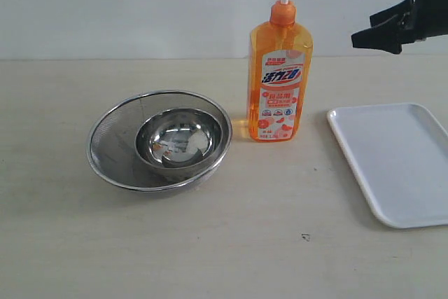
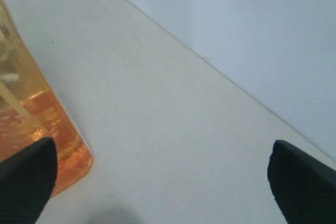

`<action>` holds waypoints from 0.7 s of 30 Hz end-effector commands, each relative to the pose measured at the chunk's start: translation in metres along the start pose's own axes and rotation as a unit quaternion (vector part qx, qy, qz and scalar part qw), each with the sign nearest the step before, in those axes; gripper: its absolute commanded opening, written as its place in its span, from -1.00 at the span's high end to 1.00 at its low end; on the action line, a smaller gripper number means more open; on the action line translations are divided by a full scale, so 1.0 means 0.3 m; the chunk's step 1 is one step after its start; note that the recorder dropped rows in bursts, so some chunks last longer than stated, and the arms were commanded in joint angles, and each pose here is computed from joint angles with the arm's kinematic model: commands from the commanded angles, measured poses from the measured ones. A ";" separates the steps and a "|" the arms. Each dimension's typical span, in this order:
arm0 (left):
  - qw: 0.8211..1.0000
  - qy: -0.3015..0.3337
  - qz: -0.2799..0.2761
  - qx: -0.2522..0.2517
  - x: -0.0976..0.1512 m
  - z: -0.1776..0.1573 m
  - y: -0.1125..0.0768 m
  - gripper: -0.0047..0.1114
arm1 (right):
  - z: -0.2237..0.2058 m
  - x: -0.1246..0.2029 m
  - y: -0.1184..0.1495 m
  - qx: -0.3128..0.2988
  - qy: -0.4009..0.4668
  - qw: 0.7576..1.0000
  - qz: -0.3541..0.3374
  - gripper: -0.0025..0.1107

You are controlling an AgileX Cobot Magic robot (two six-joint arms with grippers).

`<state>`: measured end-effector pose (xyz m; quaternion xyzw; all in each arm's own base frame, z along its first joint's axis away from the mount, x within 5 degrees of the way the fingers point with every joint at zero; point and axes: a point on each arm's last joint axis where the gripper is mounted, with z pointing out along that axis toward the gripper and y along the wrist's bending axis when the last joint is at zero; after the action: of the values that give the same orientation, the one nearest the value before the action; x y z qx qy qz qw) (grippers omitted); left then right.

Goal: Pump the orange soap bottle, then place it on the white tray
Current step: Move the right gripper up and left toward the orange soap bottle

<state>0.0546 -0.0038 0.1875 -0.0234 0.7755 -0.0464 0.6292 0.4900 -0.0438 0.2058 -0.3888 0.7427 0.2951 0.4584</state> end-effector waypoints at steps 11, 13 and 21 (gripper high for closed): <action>1.000 0.000 0.005 0.002 0.003 0.000 0.000 0.84 | 0.108 -0.015 0.057 -0.040 0.124 0.991 -0.010 -0.90; 1.000 0.000 0.005 0.002 0.003 0.000 0.000 0.84 | 0.085 -0.045 0.067 -0.029 0.134 0.991 0.008 -0.90; 1.000 0.000 0.005 0.002 0.003 0.000 0.000 0.84 | 0.055 0.089 0.142 -0.072 0.063 0.992 -0.077 -0.90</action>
<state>0.0546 -0.0038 0.1875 -0.0234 0.7755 -0.0464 0.6292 0.4599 -0.0074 0.1829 -0.4913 0.7243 0.2898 0.3874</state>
